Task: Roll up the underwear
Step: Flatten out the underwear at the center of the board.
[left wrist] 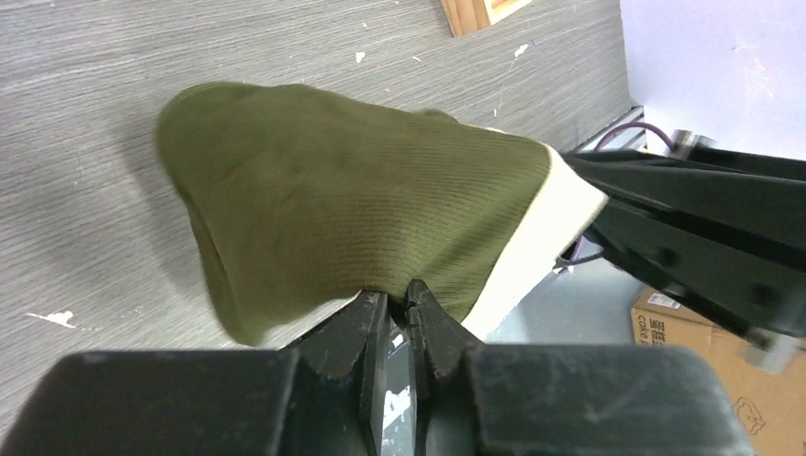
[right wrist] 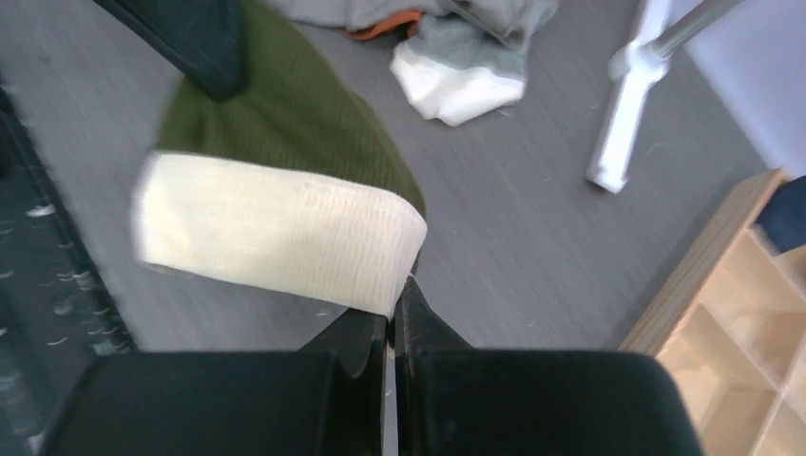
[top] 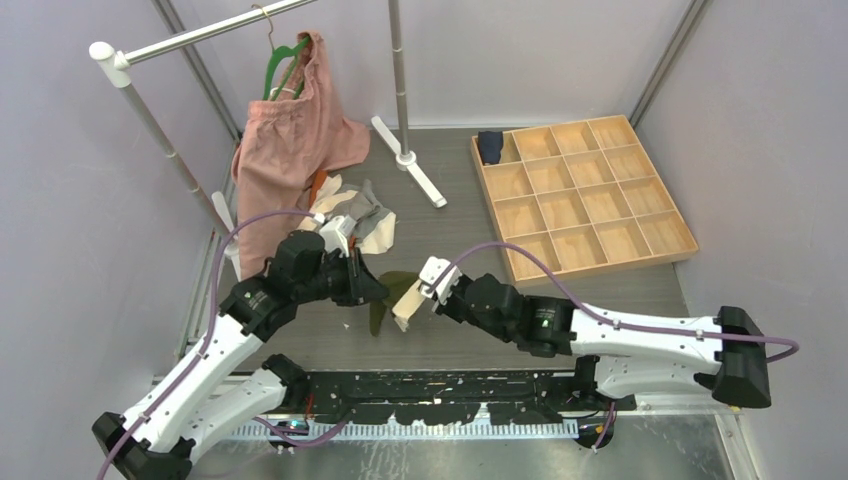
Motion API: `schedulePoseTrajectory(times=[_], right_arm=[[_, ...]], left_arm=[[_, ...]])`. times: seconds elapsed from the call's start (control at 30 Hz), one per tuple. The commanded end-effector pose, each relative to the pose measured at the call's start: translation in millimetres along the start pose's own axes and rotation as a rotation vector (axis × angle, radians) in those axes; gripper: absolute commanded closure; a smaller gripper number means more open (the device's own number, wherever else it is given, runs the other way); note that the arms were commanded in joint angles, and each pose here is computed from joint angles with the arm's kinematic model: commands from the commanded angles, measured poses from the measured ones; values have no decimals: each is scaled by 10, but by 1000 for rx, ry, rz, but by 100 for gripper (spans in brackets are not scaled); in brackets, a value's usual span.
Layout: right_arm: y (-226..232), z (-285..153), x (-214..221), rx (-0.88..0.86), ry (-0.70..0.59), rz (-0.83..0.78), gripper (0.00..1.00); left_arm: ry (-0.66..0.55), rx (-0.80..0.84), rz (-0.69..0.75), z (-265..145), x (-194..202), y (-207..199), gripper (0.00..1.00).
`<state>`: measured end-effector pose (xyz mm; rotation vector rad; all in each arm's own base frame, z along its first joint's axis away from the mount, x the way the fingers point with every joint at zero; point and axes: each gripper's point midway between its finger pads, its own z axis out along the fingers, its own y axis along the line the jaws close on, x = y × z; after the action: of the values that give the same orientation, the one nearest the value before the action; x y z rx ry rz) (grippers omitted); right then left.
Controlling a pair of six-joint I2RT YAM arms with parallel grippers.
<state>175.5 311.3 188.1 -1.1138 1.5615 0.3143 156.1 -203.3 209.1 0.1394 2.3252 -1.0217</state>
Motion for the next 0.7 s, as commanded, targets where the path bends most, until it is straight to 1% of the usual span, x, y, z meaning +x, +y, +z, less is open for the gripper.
schedulePoseTrajectory(times=[0.0, 0.1, 0.17, 0.2, 0.23, 0.3, 0.37, 0.4, 0.47, 0.53, 0.6, 0.67], right_arm=[[230, -327, 0, -135, 207, 253, 99], [547, -485, -80, -292, 362, 379, 99], [742, -515, -168, -387, 422, 429, 99], [816, -518, -162, -421, 453, 434, 99], [855, -492, -145, -430, 469, 442, 99], [843, -368, -14, -398, 511, 469, 99], [701, -254, 178, -339, 594, 588, 99], [578, -195, 292, -289, 625, 657, 99], [222, -93, 569, -150, 663, 806, 99], [10, -92, 837, -60, 704, 902, 99], [-96, -96, 956, -27, 715, 958, 99], [-134, -99, 1019, -23, 729, 988, 99]], left_arm=[[-10, -9, 11, 130, -52, 37, 86], [-4, -18, 21, 273, -95, 74, 86], [-10, -59, 32, 360, -153, 153, 85], [-21, -92, 39, 389, -199, 206, 81], [-36, -138, 45, 409, -251, 281, 75], [-62, -237, 62, 413, -347, 437, 68], [-102, -344, 67, 359, -441, 606, 59], [-115, -367, 71, 329, -460, 643, 53], [-136, -361, 88, 272, -463, 640, 43], [-136, -334, 108, 265, -419, 627, 36], [-111, -284, 120, 306, -318, 596, 29], [-75, -218, 134, 393, -176, 540, 20]])
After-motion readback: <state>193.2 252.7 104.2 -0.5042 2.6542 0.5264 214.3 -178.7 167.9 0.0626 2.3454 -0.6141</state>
